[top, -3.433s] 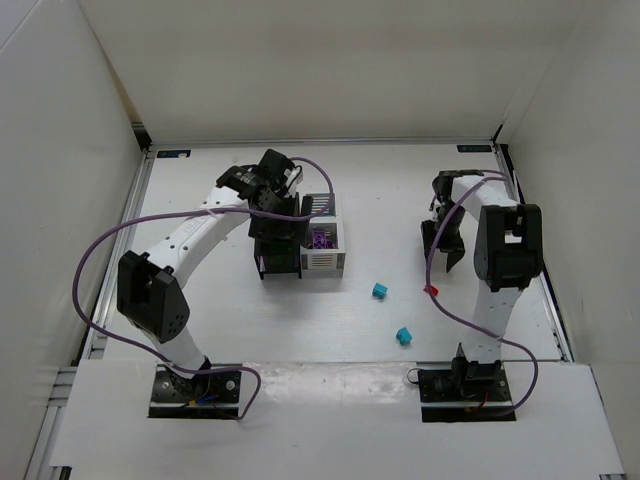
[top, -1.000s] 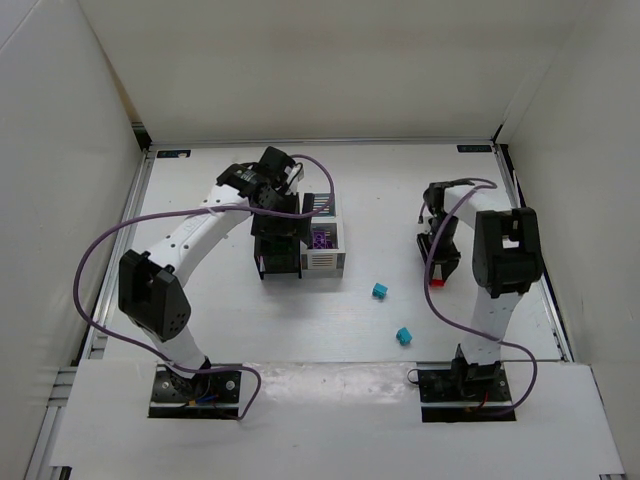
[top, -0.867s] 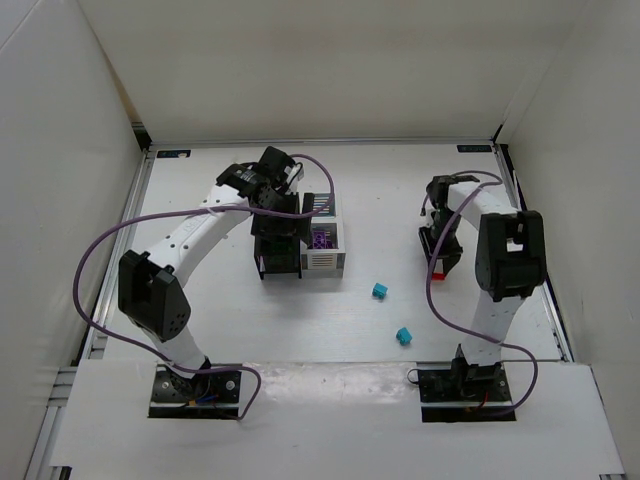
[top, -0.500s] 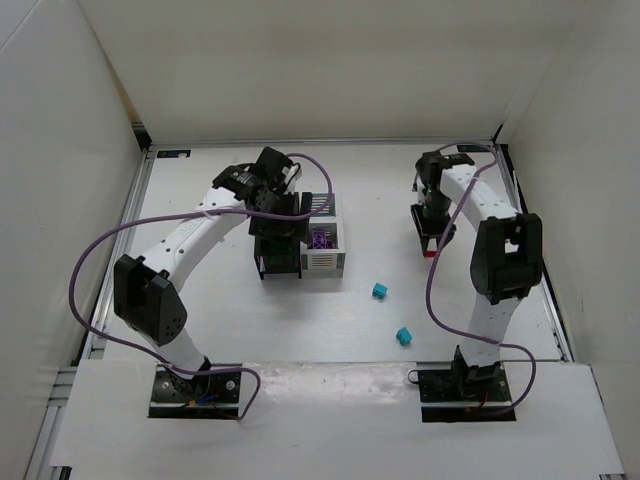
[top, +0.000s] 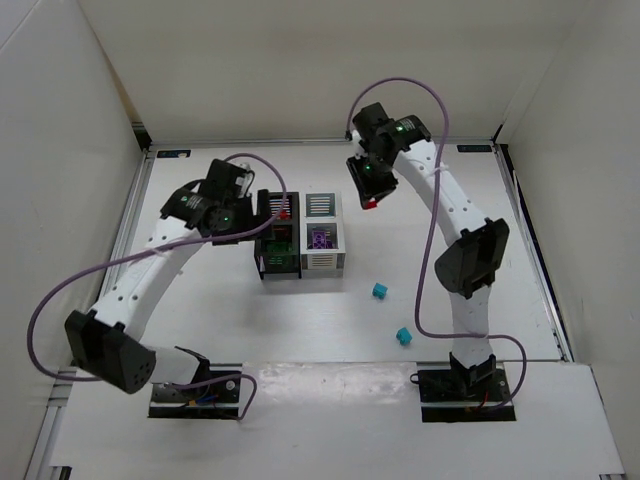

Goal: Sort the legos into containers by color

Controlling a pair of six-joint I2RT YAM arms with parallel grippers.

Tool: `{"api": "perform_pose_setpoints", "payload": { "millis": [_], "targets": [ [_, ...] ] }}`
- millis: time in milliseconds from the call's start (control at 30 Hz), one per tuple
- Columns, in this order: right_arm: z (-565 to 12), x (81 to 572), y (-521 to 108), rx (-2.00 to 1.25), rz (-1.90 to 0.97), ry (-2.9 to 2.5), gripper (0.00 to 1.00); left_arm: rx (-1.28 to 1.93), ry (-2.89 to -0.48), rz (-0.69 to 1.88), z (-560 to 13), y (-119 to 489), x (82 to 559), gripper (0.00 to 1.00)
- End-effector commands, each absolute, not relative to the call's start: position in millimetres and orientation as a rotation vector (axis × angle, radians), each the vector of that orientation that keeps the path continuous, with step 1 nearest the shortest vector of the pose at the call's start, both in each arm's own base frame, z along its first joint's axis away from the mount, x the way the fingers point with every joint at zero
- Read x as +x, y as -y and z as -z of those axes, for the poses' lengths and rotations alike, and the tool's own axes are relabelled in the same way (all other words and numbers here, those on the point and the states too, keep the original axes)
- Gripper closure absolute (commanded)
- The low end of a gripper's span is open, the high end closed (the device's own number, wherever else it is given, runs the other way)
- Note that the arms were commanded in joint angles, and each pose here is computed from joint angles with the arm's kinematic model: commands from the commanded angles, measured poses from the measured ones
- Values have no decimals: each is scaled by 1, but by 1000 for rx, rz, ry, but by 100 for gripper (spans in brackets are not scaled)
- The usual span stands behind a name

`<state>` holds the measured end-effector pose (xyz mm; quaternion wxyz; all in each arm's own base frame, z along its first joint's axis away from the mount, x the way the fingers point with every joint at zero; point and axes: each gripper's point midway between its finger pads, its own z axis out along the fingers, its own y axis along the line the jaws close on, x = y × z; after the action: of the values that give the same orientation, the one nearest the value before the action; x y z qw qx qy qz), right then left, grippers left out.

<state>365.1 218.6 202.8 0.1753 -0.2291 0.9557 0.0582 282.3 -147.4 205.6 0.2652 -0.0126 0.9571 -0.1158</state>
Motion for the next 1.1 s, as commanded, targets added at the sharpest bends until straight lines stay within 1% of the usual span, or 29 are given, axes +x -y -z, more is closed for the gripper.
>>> {"api": "perform_pose_setpoints", "payload": {
  "millis": [0,33,100,133,200,233,333,367,400,467,500,567,600,733,800,933,1067],
  "targets": [
    [-215,362,-243,-710,-243,-2675,81,-179,-2504,286,-216,123,280,1],
    [-218,359,-262,-742,-316,-2654,81,-209,-2491,271,-217,116,277,1],
    [-219,361,-275,-748,-348,-2629,81,-248,-2490,250,-218,107,271,1],
    [-222,359,-286,-759,-412,-2614,81,-270,-2499,234,-213,103,268,1],
    [-231,366,-309,-735,-499,-2539,81,-297,-2487,226,-216,96,261,1],
    [-238,366,-327,-754,-607,-2490,81,-308,-2491,219,-213,92,258,1],
    [-253,371,-368,-753,-756,-2357,81,-319,-2479,222,-215,88,253,0],
    [-255,369,-380,-754,-771,-2335,81,-325,-2476,220,-216,86,251,0],
    [-265,377,-394,-754,-796,-2255,81,-335,-2475,213,-216,83,248,0],
    [-263,374,-410,-768,-825,-2228,81,-338,-2467,216,-218,81,245,0],
    [-267,380,-422,-766,-847,-2177,81,-350,-2463,208,-218,79,245,0],
    [-261,380,-431,-760,-882,-2175,81,-359,-2457,205,-218,77,243,0],
    [-261,388,-436,-749,-890,-2148,81,-367,-2449,205,-219,75,242,0],
    [-248,392,-451,-781,-914,-2110,78,-370,-2439,202,-220,71,241,0],
    [-236,393,-457,-793,-860,-2113,78,-373,-2443,201,-219,71,240,0],
    [-225,393,-464,-797,-859,-2127,78,-374,-2448,199,-218,67,239,0],
    [-216,395,-464,-785,-873,-2155,70,-370,-2450,199,-218,65,240,0]
  ]
}}
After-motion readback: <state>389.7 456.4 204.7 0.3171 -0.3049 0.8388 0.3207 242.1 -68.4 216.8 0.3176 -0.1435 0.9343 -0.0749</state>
